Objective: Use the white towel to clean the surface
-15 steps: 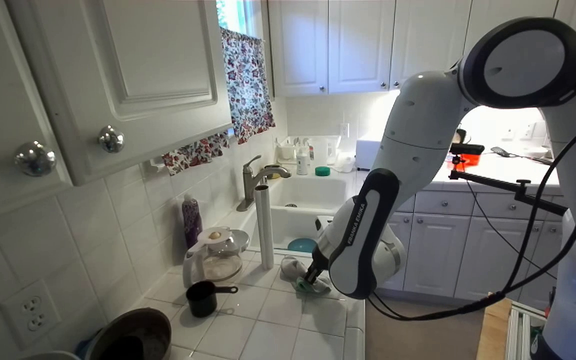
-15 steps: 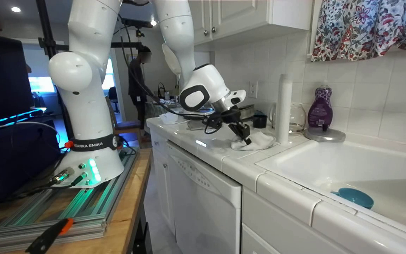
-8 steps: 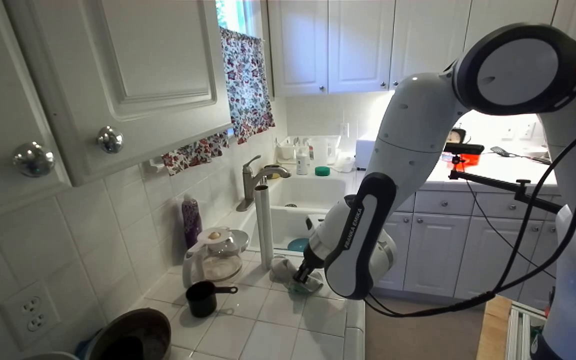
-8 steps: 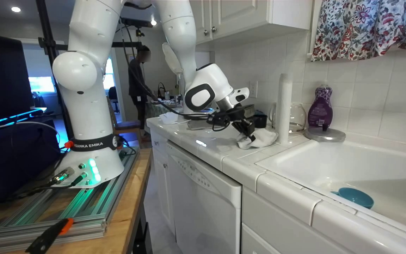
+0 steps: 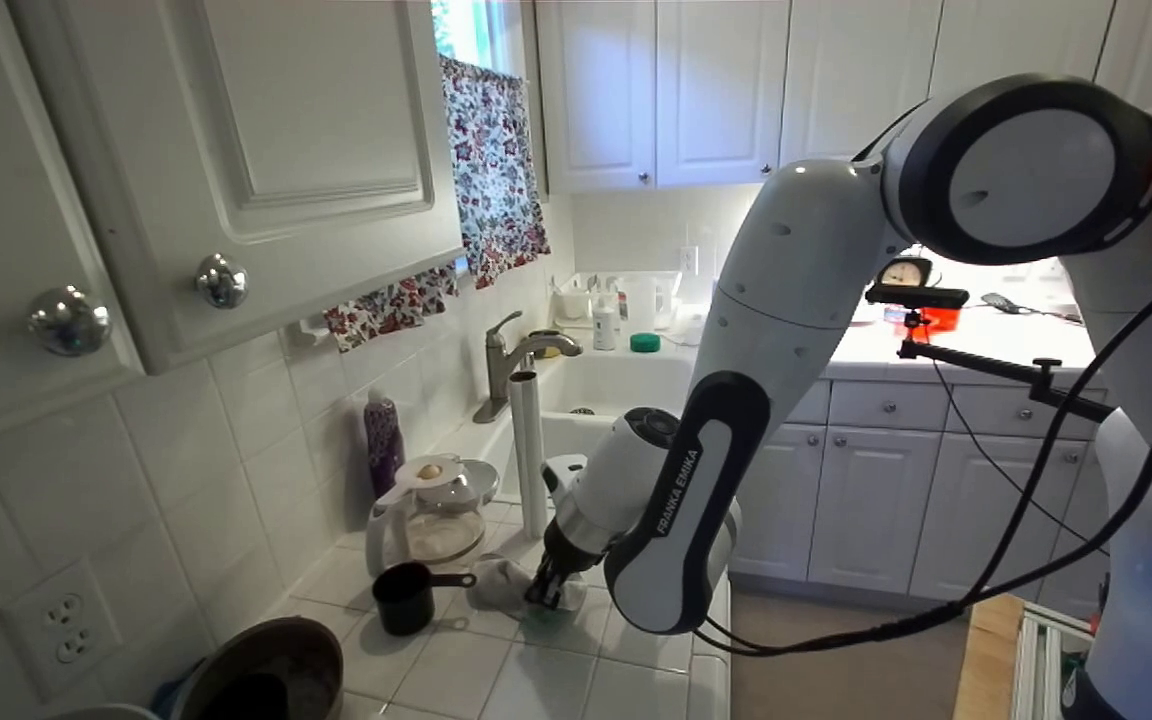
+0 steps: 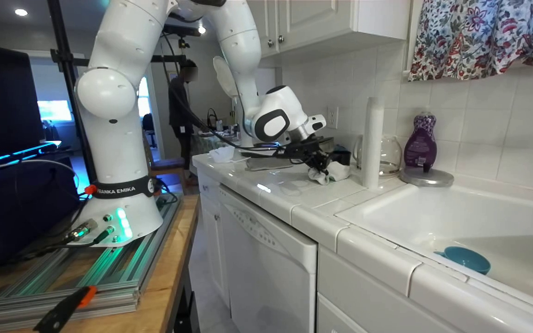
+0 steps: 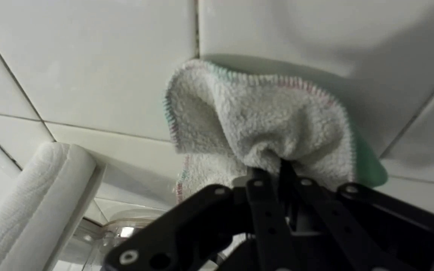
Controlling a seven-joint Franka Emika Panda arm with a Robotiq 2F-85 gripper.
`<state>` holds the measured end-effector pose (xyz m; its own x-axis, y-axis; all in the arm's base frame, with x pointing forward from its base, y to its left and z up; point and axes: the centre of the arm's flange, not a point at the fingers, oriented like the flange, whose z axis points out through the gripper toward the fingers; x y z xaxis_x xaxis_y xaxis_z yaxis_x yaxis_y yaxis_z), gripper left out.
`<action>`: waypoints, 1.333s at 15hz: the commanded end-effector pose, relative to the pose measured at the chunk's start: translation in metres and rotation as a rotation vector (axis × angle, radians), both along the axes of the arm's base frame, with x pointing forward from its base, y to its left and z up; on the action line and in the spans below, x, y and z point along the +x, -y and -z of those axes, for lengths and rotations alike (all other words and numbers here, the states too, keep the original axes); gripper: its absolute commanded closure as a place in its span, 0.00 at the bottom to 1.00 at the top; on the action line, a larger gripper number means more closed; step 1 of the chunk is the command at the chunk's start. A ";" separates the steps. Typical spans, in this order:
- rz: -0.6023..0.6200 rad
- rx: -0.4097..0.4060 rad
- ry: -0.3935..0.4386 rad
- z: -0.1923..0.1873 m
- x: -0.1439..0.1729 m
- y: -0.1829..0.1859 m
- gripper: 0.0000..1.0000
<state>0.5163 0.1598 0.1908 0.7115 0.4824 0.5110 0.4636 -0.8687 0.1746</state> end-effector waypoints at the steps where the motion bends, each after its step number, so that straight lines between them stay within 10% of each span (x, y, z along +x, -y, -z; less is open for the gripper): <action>1: -0.031 -0.032 -0.001 0.011 0.034 -0.002 0.97; 20: 0.114 -0.028 0.002 0.012 0.106 0.022 0.97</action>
<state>0.6129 0.1348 0.1891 0.7405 0.4234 0.5218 0.3662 -0.9054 0.2150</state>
